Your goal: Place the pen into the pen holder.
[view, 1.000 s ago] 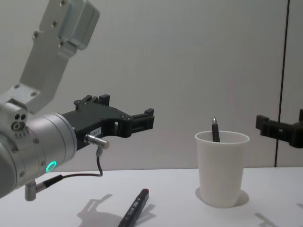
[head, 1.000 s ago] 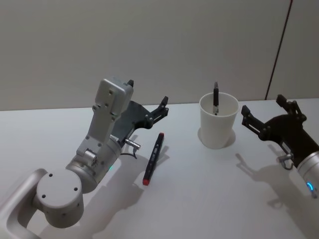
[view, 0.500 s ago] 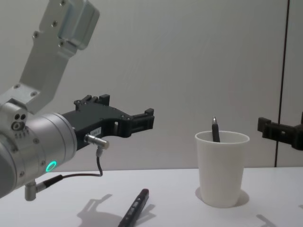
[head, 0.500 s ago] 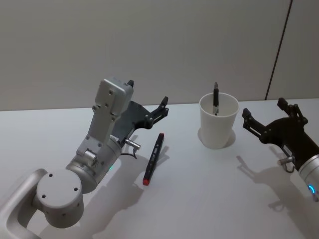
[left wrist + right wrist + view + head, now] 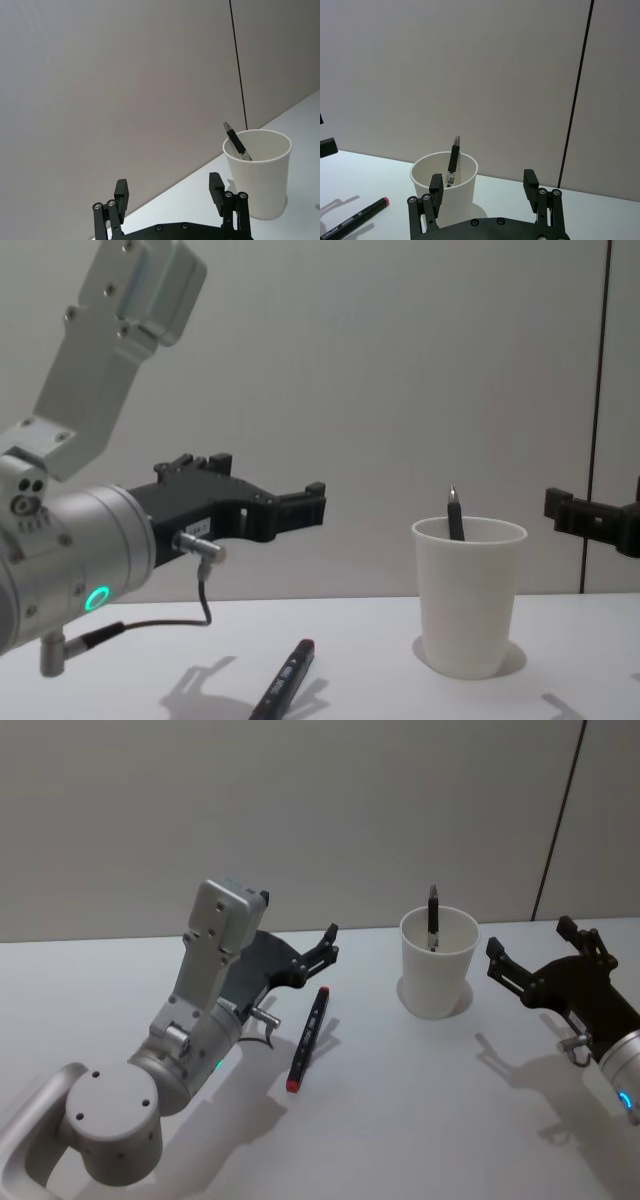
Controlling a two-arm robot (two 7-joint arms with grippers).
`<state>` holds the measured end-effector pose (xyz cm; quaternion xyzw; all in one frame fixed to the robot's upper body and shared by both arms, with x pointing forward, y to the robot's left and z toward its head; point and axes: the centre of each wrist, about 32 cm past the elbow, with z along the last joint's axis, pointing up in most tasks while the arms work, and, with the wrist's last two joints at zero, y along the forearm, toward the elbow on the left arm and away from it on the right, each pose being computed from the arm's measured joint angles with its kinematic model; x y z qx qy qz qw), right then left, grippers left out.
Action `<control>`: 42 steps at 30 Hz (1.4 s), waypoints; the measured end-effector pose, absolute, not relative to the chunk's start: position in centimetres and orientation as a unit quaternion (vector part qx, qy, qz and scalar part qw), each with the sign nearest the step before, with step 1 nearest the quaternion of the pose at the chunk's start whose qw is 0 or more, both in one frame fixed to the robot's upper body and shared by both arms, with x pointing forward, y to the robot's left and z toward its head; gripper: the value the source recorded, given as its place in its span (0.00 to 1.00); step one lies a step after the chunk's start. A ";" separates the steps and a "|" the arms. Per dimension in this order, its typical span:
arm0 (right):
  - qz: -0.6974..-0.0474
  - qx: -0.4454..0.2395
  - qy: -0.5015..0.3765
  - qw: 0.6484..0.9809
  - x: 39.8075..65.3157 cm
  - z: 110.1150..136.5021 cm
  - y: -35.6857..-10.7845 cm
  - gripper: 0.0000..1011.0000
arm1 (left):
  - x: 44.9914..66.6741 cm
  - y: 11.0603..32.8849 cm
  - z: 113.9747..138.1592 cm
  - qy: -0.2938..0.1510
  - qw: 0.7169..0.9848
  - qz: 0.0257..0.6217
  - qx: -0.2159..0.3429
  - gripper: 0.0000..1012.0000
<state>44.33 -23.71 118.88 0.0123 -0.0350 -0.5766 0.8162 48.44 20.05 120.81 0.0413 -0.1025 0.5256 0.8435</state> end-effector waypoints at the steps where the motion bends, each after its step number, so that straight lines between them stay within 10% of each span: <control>1: -0.577 0.012 -0.035 0.816 44.3 118.9 -23.7 0.99 | 48.3 20.1 120.8 -0.100 0.844 0.525 0.043 0.99; 42: -0.577 0.012 -0.035 0.816 44.3 118.9 -23.7 0.99 | 44.0 18.1 119.5 0.060 0.832 0.534 0.138 0.99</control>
